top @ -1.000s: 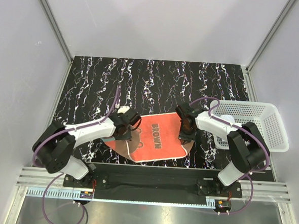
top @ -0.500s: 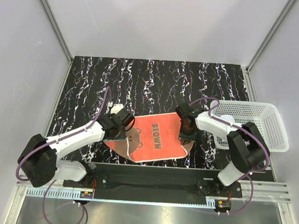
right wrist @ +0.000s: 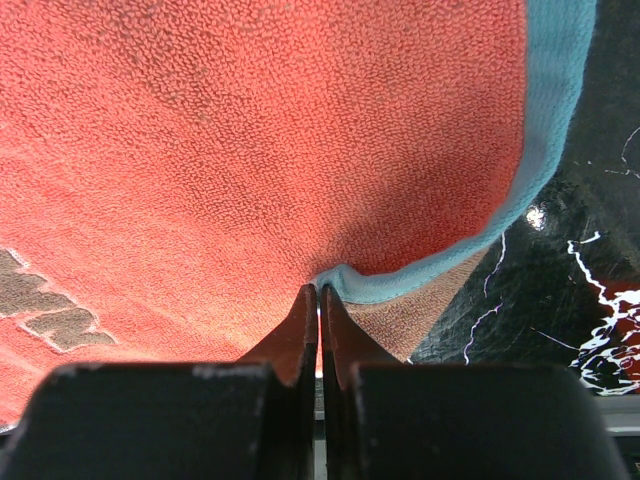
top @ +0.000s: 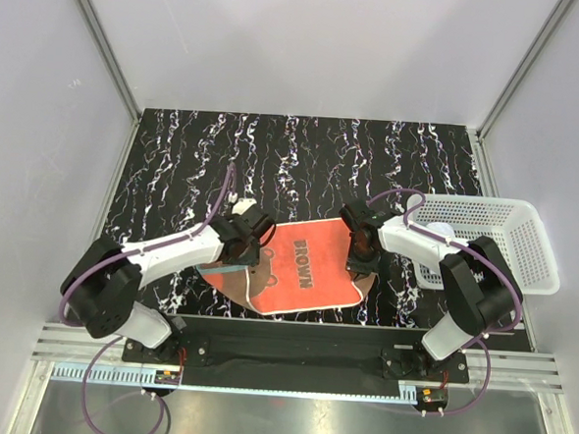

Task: Roll the towels
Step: Flatten the towel

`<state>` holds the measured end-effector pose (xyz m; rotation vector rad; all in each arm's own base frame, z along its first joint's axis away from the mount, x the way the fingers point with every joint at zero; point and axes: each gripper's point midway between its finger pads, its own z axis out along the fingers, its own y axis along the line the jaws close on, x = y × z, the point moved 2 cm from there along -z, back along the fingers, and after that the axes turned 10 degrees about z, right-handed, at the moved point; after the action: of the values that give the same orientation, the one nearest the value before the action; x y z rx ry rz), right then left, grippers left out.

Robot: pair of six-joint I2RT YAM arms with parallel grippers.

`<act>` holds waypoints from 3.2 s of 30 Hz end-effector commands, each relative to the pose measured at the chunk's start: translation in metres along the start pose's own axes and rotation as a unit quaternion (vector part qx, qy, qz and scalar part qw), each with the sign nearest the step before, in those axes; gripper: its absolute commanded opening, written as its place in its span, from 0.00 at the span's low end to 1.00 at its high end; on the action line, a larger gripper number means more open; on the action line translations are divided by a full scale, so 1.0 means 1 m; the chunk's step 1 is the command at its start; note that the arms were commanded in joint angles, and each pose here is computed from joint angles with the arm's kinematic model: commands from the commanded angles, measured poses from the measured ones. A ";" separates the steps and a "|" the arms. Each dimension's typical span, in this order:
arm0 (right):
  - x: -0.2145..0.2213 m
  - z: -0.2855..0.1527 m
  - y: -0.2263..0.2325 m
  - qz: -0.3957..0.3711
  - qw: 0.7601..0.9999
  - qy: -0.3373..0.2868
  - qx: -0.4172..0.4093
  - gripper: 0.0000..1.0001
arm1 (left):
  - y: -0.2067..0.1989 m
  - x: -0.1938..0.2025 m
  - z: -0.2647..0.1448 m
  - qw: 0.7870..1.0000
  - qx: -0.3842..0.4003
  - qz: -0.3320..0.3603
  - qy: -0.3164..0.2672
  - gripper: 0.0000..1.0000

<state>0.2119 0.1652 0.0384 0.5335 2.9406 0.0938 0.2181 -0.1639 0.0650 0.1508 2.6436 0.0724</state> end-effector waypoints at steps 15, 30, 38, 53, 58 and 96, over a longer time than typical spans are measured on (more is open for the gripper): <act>0.002 0.001 -0.001 -0.005 1.000 -0.003 0.001 0.00 | -0.008 0.013 0.027 1.000 -0.003 0.003 0.020 0.27; -0.002 -0.010 0.000 -0.002 1.000 -0.011 -0.001 0.00 | 0.009 -0.009 -0.023 1.000 -0.007 -0.013 -0.024 0.09; -0.007 -0.048 0.000 0.010 0.999 -0.038 -0.028 0.00 | 0.035 -0.020 -0.075 0.998 -0.010 -0.022 -0.065 0.03; -0.086 -0.136 0.048 0.008 0.986 -0.104 -0.132 0.00 | 0.089 -0.140 -0.130 0.983 0.010 -0.043 -0.178 0.00; -0.163 -0.184 0.071 0.007 0.975 -0.161 -0.153 0.00 | 0.102 -0.238 -0.154 0.969 0.038 -0.053 -0.240 0.00; -0.025 -0.019 -0.027 0.116 0.985 -0.025 -0.126 0.00 | 0.120 0.032 0.002 0.932 0.025 -0.360 -0.032 0.00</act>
<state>0.2296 0.1303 0.0588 0.7985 2.7607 0.4342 0.1984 -0.0375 0.0591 -0.7041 2.5267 -0.1870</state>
